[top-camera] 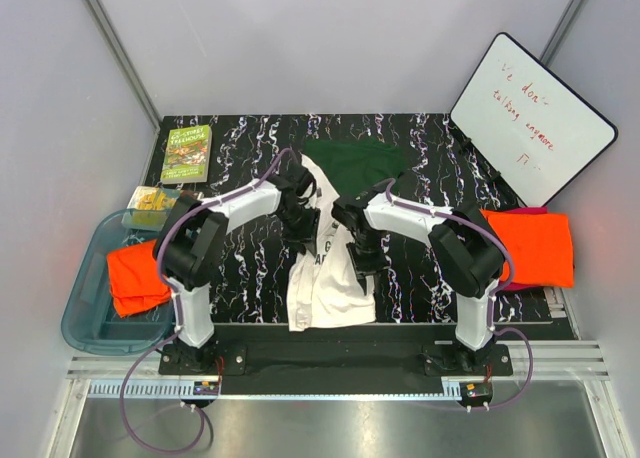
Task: Fold and stack the t-shirts
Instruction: Fold the tshirt
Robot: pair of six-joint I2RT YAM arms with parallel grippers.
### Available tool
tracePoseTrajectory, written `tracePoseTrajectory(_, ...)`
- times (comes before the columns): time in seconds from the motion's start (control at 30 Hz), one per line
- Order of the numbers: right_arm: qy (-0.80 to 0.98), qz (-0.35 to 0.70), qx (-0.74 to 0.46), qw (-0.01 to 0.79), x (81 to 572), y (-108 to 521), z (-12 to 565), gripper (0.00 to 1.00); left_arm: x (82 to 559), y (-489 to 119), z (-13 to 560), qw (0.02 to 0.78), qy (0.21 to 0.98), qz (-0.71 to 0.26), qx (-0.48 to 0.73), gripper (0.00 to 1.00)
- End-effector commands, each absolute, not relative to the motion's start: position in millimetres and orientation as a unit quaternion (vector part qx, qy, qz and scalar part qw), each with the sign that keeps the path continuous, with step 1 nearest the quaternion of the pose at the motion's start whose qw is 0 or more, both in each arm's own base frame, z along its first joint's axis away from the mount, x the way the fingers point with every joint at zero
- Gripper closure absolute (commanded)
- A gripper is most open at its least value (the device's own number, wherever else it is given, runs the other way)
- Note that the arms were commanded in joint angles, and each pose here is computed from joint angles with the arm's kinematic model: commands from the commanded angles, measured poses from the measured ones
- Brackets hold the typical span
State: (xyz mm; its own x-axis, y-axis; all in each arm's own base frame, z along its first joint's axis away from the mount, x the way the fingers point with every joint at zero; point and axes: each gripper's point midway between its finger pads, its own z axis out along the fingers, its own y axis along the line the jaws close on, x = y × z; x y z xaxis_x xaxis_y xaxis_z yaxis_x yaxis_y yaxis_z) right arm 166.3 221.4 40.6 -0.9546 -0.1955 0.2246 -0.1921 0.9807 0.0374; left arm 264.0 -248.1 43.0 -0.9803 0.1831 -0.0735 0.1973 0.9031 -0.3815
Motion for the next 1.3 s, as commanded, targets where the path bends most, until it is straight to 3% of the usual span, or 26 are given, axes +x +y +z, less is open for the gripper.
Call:
tracePoseTrajectory(0.0,-0.987,-0.023,0.087,0.131,155.0,221.4,49.6,0.63,273.0,-252.5,28.3,0.008,0.977,-0.193,0.091,0.92)
tracePoseTrajectory(0.03,-0.986,-0.023,0.086,0.138,152.8,220.8,48.0,0.63,272.3,-249.4,20.4,0.001,0.98,-0.181,0.087,1.0)
tracePoseTrajectory(0.2,-0.984,-0.029,0.085,0.157,145.1,221.4,40.0,0.66,270.2,-242.0,4.9,-0.014,0.985,-0.155,0.079,1.0)
tracePoseTrajectory(0.47,-0.977,-0.02,0.093,0.193,138.1,219.6,12.1,0.83,282.0,-230.6,5.4,-0.002,0.99,-0.117,0.074,1.0)
tracePoseTrajectory(0.77,-0.982,0.021,0.098,0.16,147.7,204.1,16.4,0.98,293.5,-201.2,5.3,0.004,0.995,-0.081,0.053,1.0)
tracePoseTrajectory(1.27,-0.985,0.092,0.075,0.128,156.9,168.6,37.9,1.0,297.5,-180.0,-6.5,0.0,0.997,-0.043,0.063,1.0)
